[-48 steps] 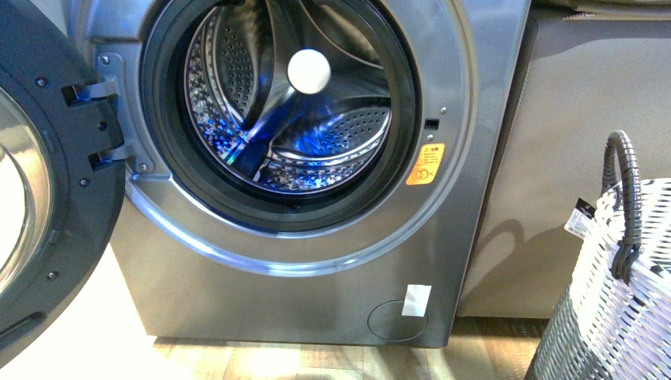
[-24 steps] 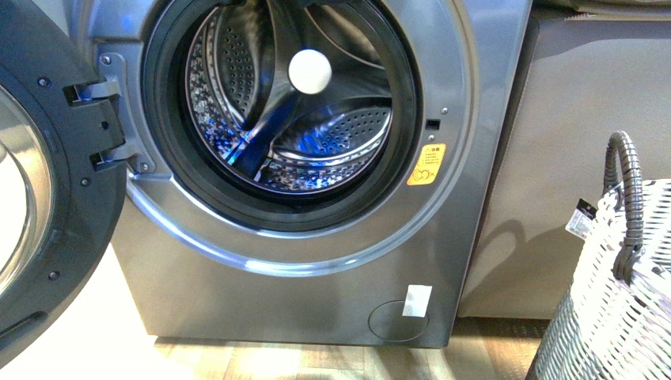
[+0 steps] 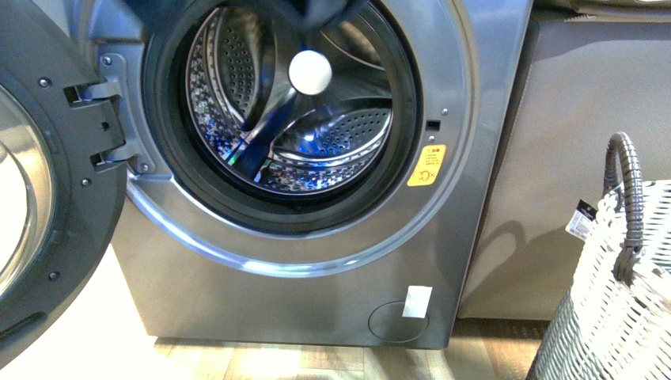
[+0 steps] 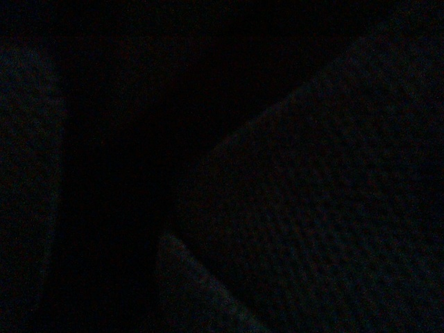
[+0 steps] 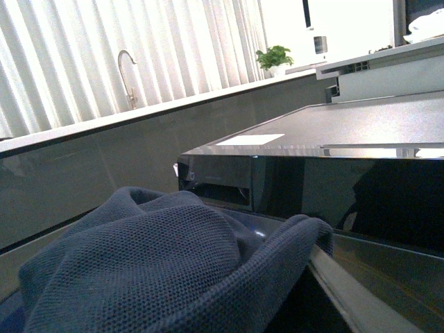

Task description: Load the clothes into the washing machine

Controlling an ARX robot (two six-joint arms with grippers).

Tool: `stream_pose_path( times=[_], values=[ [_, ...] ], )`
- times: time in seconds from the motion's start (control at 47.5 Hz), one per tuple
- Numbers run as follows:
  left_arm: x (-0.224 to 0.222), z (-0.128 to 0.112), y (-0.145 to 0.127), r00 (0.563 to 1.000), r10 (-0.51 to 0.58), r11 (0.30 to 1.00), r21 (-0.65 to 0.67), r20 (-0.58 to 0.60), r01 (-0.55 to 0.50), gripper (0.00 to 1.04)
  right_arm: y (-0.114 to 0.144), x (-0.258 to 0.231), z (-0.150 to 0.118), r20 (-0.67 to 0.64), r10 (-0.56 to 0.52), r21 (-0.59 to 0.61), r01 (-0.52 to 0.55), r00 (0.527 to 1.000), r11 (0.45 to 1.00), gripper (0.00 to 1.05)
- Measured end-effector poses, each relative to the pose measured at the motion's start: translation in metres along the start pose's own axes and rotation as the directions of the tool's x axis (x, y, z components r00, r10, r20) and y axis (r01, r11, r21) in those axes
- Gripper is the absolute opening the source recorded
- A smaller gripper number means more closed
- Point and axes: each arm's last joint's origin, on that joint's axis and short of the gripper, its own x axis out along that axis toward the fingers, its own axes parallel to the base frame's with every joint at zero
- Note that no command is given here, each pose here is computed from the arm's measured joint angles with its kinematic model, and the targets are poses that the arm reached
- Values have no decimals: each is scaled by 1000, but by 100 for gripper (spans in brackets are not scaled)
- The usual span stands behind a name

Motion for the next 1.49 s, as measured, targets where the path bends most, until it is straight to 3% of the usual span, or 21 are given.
stream_pose_path(
  times=[0.274, 0.4, 0.505, 0.652, 0.673, 0.694, 0.757, 0.842, 1.031, 1.199, 1.262, 1.494],
  values=[
    [0, -1, 3, 996, -83, 996, 16, -43, 84, 23, -1, 0, 1, 3, -4, -1, 4, 1000, 1000, 75],
    [7, -14, 6, 990, -93, 994, 41, -110, 98, 23, -1, 0, 1, 4, -6, -1, 6, 1000, 1000, 98],
    [13, -33, 16, 988, -57, 997, 48, -143, 64, 23, -1, 0, 1, 4, -8, 0, 8, 1000, 1000, 97],
    [17, -39, 25, 989, -8, 998, 57, -146, 17, 23, -1, 0, 1, 4, -9, 0, 9, 1000, 1000, 97],
    [18, -39, 26, 989, -3, 998, 59, -146, 12, 23, 0, 0, 1, 5, -38, -8, 38, 999, 999, 96],
    [19, -39, 27, 989, 3, 998, 61, -146, 6, 23, 3, -1, 2, -14, -133, -25, 133, 991, 991, 92],
    [21, -40, 28, 989, 11, 998, 64, -149, -1, 23, -3, -18, -9, -79, -445, -126, 434, 892, 892, 82],
    [22, -42, 29, 987, 13, 998, 64, -163, -3, 23, -12, -48, -26, -55, -624, -224, 599, 780, 769, 69],
    [21, -47, 30, 983, 16, 998, 65, -183, -5, 23, -27, -109, -63, -4, -694, -267, 668, 720, 694, 44],
    [16, -56, 30, 974, 15, 998, 70, -226, 1, 23, -39, -158, -125, -55, -683, -298, 641, 728, 707, 14],
    [8, -68, 32, 956, 31, 997, 82, -291, -7, 23, -44, -177, -149, -80, -691, -310, 641, 718, 702, 1],
    [-26, -118, 48, 853, 101, 994, 94, -511, -61, 23, -48, -224, -192, -79, -697, -312, 647, 712, 696, 2]
  ],
)
